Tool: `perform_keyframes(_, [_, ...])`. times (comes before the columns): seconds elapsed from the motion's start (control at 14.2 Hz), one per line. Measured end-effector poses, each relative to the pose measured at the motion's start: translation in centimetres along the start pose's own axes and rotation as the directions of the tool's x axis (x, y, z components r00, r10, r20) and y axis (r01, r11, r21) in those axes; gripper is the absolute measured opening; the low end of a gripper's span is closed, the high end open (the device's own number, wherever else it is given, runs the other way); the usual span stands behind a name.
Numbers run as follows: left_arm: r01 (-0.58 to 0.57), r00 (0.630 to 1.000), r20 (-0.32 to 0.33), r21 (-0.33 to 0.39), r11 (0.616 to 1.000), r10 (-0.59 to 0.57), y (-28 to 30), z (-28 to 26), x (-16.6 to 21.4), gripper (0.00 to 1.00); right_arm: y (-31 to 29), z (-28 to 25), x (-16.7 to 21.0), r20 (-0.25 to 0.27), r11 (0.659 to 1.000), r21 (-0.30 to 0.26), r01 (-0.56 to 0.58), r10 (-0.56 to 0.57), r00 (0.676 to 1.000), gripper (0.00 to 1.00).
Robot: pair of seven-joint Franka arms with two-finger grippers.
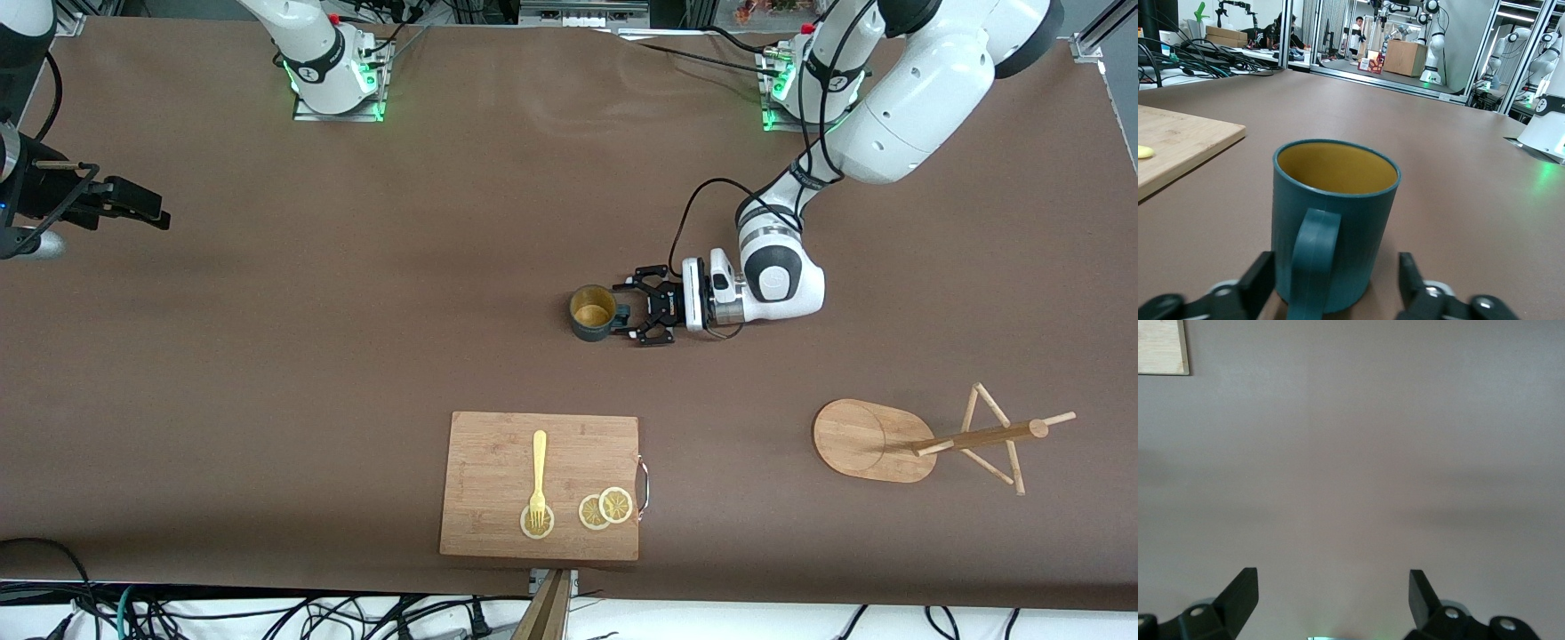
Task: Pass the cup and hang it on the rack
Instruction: 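Grasp the teal mug handle with the left gripper and lift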
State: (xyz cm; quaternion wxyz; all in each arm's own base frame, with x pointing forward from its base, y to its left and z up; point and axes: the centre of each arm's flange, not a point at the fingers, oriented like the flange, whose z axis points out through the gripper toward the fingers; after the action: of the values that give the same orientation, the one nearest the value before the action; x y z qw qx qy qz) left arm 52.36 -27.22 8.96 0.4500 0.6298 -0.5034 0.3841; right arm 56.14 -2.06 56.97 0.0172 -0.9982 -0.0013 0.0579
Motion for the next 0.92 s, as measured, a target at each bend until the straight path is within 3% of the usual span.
perform_keyframes(0.35, [-0.016, 1.000, -0.001, 0.012, 1.000, 0.016, -0.7, -0.3, -0.1, 0.21, -0.1, 0.1, -0.5, 0.043, 1.000, 0.002, 0.001, -0.001, 0.999, 1.00])
perform_keyframes(0.7, [-0.039, 0.999, -0.030, 0.057, 0.998, 0.040, -3.2, -3.7, -0.2, 0.21, 0.5, 0.0, -0.5, 0.040, 1.000, 0.003, -0.009, 0.009, 0.999, 1.00])
perform_keyframes(0.92, [-0.094, 0.995, -0.018, 0.104, 0.990, 0.096, -5.9, -9.7, 0.4, 0.21, 0.5, 0.0, -0.5, 0.040, 1.000, 0.003, -0.010, 0.010, 0.999, 1.00])
